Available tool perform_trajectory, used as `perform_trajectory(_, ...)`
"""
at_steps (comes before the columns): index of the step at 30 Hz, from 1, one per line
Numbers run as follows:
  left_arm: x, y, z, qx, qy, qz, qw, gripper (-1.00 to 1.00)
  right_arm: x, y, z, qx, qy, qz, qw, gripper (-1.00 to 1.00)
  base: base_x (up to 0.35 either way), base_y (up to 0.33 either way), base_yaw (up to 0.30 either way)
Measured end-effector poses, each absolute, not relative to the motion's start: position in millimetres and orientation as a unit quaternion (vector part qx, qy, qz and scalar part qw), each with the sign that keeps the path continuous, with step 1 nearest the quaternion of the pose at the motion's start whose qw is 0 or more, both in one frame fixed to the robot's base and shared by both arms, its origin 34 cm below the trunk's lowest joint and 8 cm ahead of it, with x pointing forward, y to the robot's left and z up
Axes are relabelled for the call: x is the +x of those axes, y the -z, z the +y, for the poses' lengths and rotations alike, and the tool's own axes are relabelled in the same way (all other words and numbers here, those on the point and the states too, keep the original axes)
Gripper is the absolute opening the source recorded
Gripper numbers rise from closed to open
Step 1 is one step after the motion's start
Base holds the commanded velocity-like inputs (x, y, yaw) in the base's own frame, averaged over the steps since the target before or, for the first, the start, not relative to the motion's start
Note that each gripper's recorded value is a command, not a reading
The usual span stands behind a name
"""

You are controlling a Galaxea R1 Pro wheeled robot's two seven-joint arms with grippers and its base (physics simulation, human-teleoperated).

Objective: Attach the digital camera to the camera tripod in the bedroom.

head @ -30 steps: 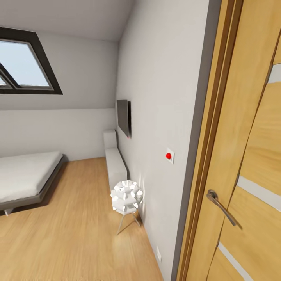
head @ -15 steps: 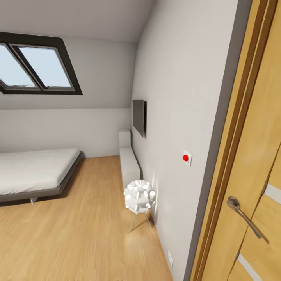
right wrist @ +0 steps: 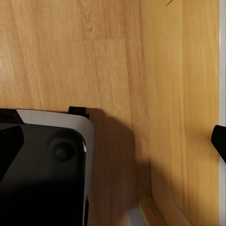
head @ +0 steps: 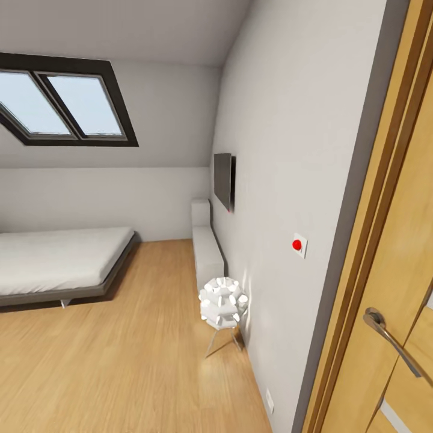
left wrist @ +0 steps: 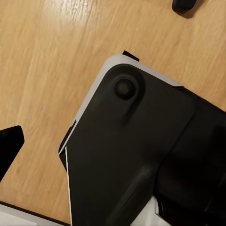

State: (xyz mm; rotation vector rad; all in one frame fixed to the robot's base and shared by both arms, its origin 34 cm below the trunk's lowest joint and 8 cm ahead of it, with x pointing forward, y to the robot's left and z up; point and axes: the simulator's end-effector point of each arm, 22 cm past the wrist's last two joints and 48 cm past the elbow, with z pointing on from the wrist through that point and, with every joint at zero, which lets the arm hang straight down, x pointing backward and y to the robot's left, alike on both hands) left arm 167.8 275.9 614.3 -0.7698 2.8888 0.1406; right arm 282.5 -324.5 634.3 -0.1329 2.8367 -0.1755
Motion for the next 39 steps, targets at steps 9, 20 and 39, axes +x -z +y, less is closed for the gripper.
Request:
perform_trajectory(9,167.8,-614.3,275.1,-0.255,-0.046,0.963,0.074,1.0,282.3,-634.4,-326.3,-0.046,0.062,0.986,0.147,1.0,0.0,0.0,0.001)
perform_trajectory(20,167.8,-614.3,275.5,-0.256,-0.047,0.963,0.074,1.0,282.3,-634.3,-326.0,-0.047,0.061,0.986,0.147,1.0,0.0,0.0,0.0)
perform_trajectory(39,167.7,-614.4,276.8,-0.257,-0.047,0.962,0.074,1.0,280.7,-633.2,-318.8,-0.044,0.057,0.987,0.143,1.0,0.0,0.0,0.075)
